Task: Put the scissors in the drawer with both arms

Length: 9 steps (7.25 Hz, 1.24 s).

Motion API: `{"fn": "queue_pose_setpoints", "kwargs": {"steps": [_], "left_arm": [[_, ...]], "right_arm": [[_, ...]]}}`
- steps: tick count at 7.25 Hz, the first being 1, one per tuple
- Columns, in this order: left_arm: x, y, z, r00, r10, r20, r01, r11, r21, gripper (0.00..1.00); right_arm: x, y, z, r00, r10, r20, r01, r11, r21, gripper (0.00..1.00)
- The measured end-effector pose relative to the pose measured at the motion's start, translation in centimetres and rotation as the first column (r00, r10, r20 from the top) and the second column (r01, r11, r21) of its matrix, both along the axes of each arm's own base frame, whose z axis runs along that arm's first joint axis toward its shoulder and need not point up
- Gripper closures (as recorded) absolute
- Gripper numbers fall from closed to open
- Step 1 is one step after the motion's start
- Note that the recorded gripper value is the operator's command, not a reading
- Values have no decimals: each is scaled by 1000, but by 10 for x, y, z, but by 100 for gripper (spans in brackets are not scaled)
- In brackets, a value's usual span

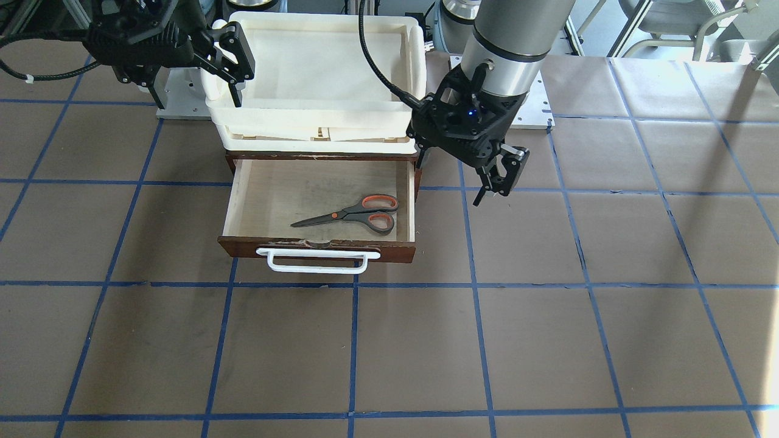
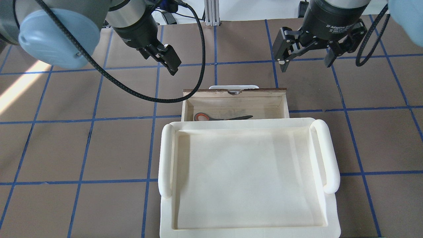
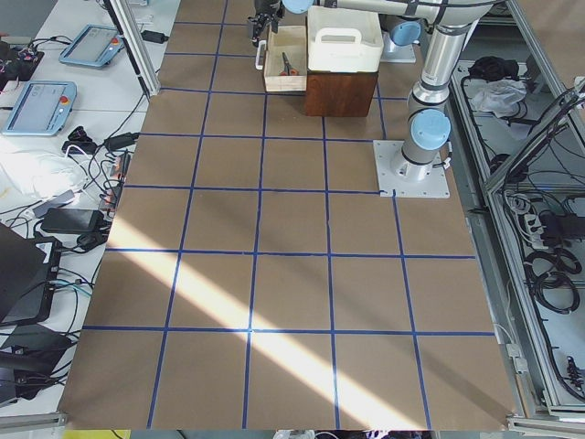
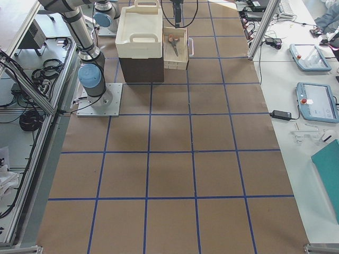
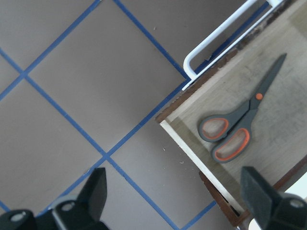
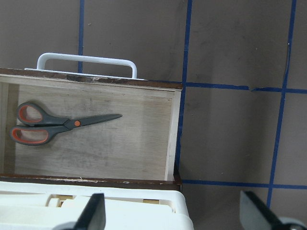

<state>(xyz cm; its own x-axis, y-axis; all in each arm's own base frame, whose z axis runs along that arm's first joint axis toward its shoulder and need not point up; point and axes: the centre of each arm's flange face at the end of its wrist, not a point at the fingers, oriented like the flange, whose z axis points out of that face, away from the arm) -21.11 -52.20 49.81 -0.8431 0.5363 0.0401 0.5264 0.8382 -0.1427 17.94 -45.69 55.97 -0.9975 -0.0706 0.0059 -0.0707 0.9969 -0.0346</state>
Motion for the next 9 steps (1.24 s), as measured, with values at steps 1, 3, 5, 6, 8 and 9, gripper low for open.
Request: {"fn": "queue_pose_setpoints", "kwargs": {"steps": [1,3,5,6,8,9], "left_arm": [[21,1,7,993,118,-1,-118,993,18,0],[44,10,15,932,363,2,-362,930,69,0],[54,17,20,845,535,5,-533,841,94,0],[55,19,20,830,558,7,-556,826,98,0],[66,19,16,815,576,65,-580,812,69,0],[77,19,9,806,583,101,-590,805,60,0]], "right_arm": [[0,0,0,1000,-2,0,2,1000,0,0],[0,0,0,1000,-3,1,3,1000,0,0],[1,0,0,1000,-2,2,2,1000,1,0],[1,0,0,1000,-2,3,2,1000,1,0],[1,0,0,1000,-1,3,1,1000,1,0],[1,0,0,1000,-1,3,1,1000,1,0]]}}
